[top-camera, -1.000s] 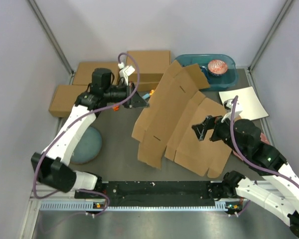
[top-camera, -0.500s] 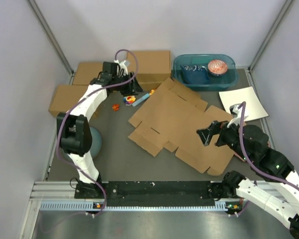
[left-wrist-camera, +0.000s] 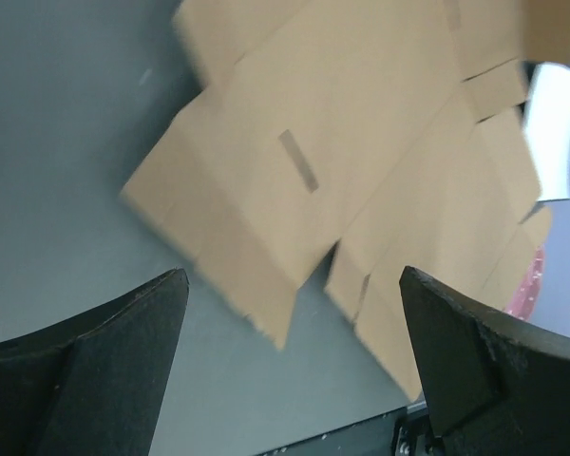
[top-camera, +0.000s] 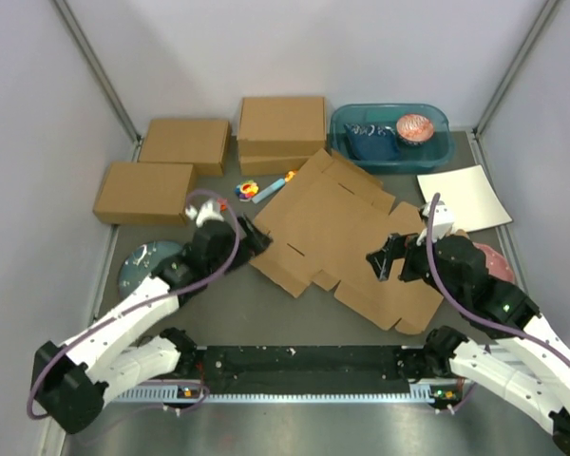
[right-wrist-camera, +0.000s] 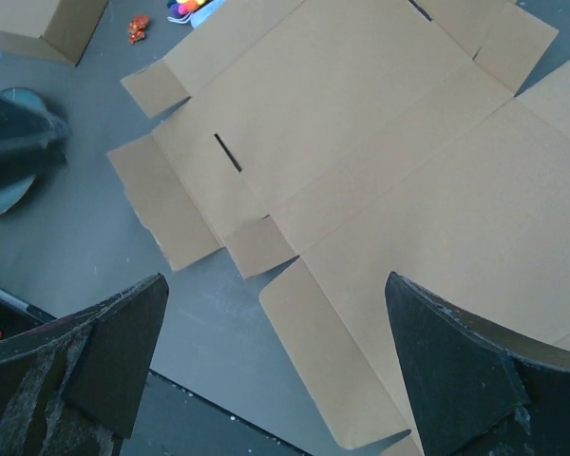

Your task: Fold the paper box

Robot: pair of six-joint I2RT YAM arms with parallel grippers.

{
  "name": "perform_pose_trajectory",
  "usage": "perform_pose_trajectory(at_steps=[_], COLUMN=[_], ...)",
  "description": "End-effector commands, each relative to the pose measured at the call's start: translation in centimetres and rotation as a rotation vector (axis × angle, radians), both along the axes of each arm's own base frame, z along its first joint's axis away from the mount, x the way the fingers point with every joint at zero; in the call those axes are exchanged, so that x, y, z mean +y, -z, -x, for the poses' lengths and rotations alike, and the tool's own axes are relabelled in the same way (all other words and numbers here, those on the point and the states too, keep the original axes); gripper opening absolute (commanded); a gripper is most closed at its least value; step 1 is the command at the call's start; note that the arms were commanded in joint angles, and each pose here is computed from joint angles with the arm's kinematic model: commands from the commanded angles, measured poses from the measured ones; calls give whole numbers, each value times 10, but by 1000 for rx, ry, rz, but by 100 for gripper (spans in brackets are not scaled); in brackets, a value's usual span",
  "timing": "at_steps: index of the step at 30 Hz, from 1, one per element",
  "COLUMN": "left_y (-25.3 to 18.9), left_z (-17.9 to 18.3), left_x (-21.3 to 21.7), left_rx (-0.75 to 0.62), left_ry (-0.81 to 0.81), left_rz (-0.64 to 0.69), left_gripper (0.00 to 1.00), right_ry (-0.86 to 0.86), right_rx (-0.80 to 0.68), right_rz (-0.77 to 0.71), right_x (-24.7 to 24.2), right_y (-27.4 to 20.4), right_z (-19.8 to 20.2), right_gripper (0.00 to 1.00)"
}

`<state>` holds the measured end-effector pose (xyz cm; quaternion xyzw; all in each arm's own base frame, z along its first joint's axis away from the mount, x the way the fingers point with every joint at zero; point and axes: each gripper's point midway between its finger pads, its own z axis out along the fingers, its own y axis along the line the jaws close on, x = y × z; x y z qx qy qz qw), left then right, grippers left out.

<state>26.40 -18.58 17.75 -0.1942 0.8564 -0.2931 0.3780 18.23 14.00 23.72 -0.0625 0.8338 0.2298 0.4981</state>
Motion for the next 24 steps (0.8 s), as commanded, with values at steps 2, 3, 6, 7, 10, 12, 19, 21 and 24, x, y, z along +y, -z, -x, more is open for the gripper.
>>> perform_pose_trajectory(at_steps=[2,3,6,7,10,12,19,21,24], left_y=[39,44,69,75,77,85,105,113,107], left_z=[24,28,38,39,32,29,11,11,8], left_x=[1,-4,-19,-23,-42,-50,-77,-77,-70], left_rx=[46,45,64,74,52,50,101,101,53], left_ry=[-265,-267,-257,-246,-210,-191,-145,-127,-147], left_rz=[229,249,278,271,261,235,104,63,99], left_gripper=[99,99,99,99,99,99,81,70,43], right_ry=[-19,-18,-19,-18,-17,-15,-7,-5,-2], right_rx=[-19,-14,-10,-8,-9,-6,8,4,3], right_rz=[-67,-69,-85,-87,-95,-102,-89,-90,-90], right_x=[10,10,11,11,10,9,5,4,2], right_y=[-10,-8,-9,-8,-7,-5,-1,-3,-3], right_z=[0,0,2,2,4,5,8,8,10], right_gripper=[99,99,99,99,99,99,99,99,99])
